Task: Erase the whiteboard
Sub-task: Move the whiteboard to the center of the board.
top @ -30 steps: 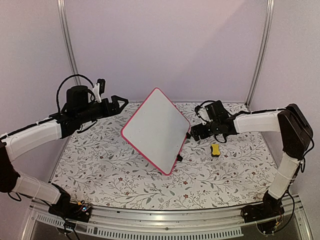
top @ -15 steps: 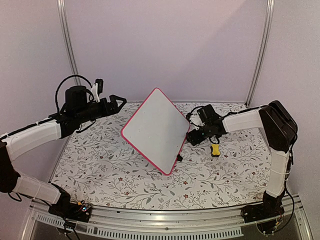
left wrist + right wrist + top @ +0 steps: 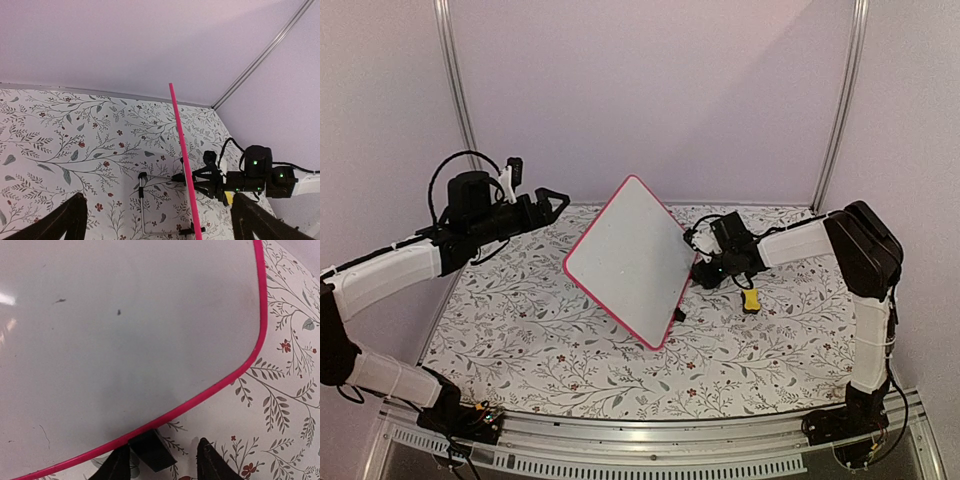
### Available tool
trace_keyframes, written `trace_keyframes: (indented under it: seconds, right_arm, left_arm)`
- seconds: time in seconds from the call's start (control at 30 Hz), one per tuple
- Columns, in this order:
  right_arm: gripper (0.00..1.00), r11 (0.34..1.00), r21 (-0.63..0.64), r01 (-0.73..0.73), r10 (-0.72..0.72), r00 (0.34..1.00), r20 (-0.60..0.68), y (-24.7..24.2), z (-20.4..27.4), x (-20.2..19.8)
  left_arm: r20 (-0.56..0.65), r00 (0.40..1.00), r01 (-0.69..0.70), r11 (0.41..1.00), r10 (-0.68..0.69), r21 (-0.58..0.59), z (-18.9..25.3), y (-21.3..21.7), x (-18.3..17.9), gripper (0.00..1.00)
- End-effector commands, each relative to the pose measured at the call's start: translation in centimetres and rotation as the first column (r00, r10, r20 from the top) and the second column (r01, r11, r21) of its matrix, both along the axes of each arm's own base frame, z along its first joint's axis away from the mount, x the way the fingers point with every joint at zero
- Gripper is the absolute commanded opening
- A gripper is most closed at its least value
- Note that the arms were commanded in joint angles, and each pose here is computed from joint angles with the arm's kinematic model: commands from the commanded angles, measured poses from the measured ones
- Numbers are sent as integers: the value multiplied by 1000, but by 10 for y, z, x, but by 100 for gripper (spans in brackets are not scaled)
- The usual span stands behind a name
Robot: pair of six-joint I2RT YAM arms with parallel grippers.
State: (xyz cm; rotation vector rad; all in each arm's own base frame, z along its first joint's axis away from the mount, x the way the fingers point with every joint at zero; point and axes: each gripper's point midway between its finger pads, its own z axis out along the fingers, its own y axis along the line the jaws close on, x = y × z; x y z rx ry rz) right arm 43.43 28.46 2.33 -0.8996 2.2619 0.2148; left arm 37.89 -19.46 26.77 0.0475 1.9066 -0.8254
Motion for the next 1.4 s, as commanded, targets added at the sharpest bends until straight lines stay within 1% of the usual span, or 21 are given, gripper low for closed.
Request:
trace_keyframes:
  seconds: [0.0, 0.03, 0.1, 0.27, 0.33, 0.43, 0.53, 0.63, 0.7, 0.8, 0.93, 0.97, 1.03, 1.07, 1.1, 1.17, 1.2, 1.27, 1.37]
  right_arm:
    - [31, 997, 48, -59, 56, 996, 71, 25, 8, 8]
    - [23, 997, 44, -62, 58, 995, 76, 28, 7, 7]
    - [16, 997, 38, -68, 65, 994, 89, 34, 6, 4]
    - [8, 995, 62, -76, 69, 992, 105, 58, 8, -5]
    - [5, 998, 52, -46, 40, 992, 118, 66, 8, -4]
    - [4, 998, 54, -33, 25, 990, 137, 86, 10, -6]
    - [4, 997, 67, -28, 17, 988, 157, 107, 13, -1]
    - [3, 996, 91, -17, 2, 987, 160, 133, 14, 6]
    - [3, 994, 106, -12, -8, 982, 186, 157, 24, 14]
    - [4, 997, 81, -8, -7, 983, 185, 183, 12, 18]
    - [6, 994, 110, 0, -21, 982, 188, 211, 6, 24]
    - [8, 993, 120, 6, -29, 982, 188, 214, 4, 25]
    - [20, 989, 146, 10, -37, 982, 186, 219, 5, 25]
    - [30, 987, 159, 19, -48, 982, 180, 220, 8, 24]
    - [44, 988, 153, 24, -51, 983, 179, 218, 8, 23]
    - [68, 991, 126, 38, -59, 984, 168, 210, 4, 20]
    - [79, 993, 113, 44, -63, 984, 170, 203, 7, 16]
    - [97, 995, 83, 52, -65, 985, 161, 186, 6, 6]
    - [99, 996, 63, 64, -72, 987, 141, 153, 16, -20]
  left_arm:
    - [40, 999, -24, 1000, 24, -20, 13, 11, 0, 100]
    - [43, 998, -34, 999, 35, -19, 15, 14, 1, 100]
    - [53, 996, -64, 998, 65, -18, 19, 23, 2, 100]
    - [112, 975, -189, 982, 190, -23, 41, 58, 2, 100]
    - [142, 960, -240, 971, 241, -21, 54, 71, -1, 100]
    - [179, 939, -294, 955, 294, -25, 74, 84, -7, 100]
    - [215, 928, -301, 953, 303, -43, 98, 87, -15, 100]
    - [222, 926, -301, 952, 307, -61, 112, 89, -20, 100]
    - [176, 936, -300, 953, 304, -54, 102, 88, -22, 100]
    - [140, 952, -264, 962, 271, -67, 91, 82, -26, 100]
    - [100, 964, -238, 968, 246, -85, 78, 78, -36, 100]
    - [91, 966, -235, 968, 242, -85, 74, 78, -39, 100]
    - [74, 971, -220, 972, 227, -85, 67, 76, -46, 100]
    - [62, 976, -205, 975, 211, -84, 61, 74, -51, 100]
    - [49, 980, -188, 979, 192, -79, 56, 72, -57, 100]
    - [25, 988, -147, 986, 150, -73, 46, 68, -70, 100]
    - [15, 993, -115, 991, 117, -70, 42, 64, -78, 100]
    - [-10, 999, -48, 997, 47, -56, 30, 54, -93, 100]
    - [-57, 997, 57, 998, -59, -36, 7, 37, -114, 100]
